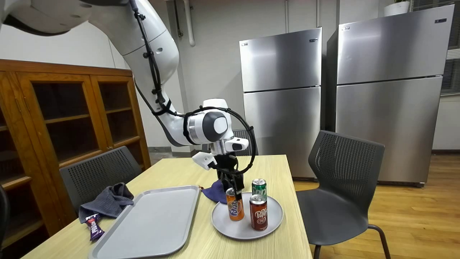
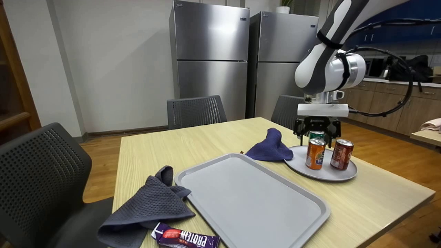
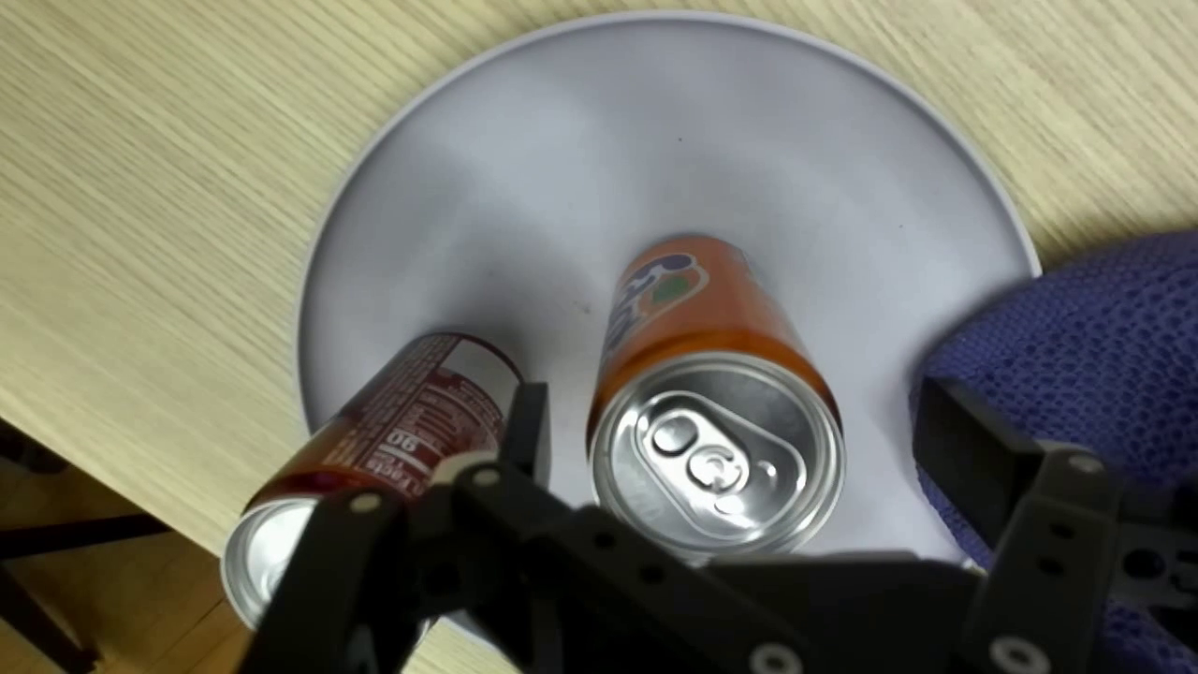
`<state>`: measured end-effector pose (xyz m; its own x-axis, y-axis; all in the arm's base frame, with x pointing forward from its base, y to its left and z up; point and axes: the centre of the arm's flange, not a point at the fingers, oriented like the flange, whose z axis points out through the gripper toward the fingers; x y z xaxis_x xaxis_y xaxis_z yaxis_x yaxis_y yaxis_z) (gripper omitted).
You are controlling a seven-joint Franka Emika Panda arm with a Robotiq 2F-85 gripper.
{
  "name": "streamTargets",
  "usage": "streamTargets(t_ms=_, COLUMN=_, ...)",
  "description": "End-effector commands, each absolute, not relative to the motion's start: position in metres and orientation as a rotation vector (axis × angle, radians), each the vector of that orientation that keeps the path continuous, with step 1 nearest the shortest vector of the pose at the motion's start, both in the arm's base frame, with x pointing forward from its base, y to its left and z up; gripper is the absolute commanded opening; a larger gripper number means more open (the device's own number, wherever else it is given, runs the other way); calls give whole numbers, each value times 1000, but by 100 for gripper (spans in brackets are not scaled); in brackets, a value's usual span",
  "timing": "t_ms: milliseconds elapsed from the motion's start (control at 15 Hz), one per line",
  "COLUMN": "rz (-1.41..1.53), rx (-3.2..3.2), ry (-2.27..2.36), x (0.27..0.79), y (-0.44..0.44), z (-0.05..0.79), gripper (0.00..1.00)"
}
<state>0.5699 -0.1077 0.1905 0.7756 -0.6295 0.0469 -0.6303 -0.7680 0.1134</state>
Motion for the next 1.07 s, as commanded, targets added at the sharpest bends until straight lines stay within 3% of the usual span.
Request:
streamTargets(t_ms=0, rz=9, rx=2844, ry=-1013, x=570, y=-108, z=191, gripper=100)
streamTargets(t_ms=867, rz=45, rx=2875, ry=-1009, x=563, y=-107, z=193, gripper=99)
streamTargets(t_ms=933, rz=56, rx=2876, ry=-1006, x=562, y=-108, z=194, gripper=75)
streamTargets(t_ms=1000, rz=66, rx=2875, ry=-1003, x=562, y=-108, z=195, gripper=75)
